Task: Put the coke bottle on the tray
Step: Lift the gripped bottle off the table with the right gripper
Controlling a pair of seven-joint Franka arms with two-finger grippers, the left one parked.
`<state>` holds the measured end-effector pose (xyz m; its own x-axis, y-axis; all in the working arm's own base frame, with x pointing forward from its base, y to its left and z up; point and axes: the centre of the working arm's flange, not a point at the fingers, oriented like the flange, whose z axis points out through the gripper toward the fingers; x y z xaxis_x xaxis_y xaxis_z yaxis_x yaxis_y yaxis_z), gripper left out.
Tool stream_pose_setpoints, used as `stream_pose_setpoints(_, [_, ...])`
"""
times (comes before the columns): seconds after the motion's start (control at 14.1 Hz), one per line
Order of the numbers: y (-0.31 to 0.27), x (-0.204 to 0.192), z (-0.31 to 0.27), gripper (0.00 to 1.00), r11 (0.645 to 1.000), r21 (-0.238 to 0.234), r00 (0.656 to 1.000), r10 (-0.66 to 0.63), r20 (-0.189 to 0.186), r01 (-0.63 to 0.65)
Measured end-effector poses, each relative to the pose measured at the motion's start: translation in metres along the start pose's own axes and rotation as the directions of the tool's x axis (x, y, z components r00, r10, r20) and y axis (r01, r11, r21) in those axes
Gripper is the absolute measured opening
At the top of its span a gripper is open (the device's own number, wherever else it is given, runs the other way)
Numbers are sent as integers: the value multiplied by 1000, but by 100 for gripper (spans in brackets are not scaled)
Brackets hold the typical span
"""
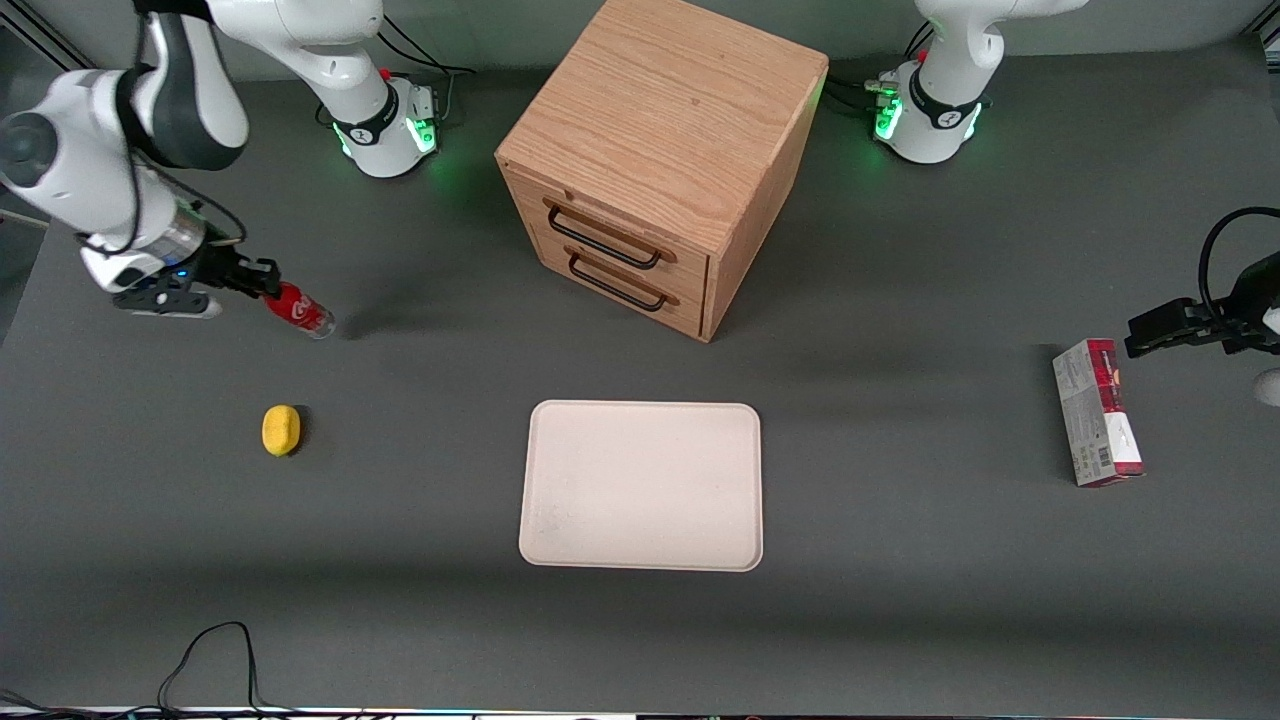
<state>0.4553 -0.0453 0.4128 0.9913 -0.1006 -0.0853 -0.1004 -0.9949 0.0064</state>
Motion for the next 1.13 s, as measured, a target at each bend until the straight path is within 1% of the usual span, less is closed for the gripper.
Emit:
stream_pose_setpoints(0.14, [-11,27,-43,32,1000,-10,1000,-20,22,20])
stream_pose_setpoints(0.21, [-17,41,-62,32,1000,-13,999,-28,27,28])
stream_pose_setpoints(0.5, [-36,88,-131,32,999,-18,999,-38,18,38])
stream_pose_setpoints(0.64, [-55,107,-158,32,1000,-17,1000,-20,13,21])
stream_pose_setpoints(0.78, [-76,123,-181,32,1000,-9,1000,-1,-2,1])
stream_pose_setpoints(0.92, [-102,133,-198,32,1000,4,1000,11,-2,-11])
stream_pose_setpoints(1.13, [-146,141,-216,32,999,42,1000,22,-9,-21])
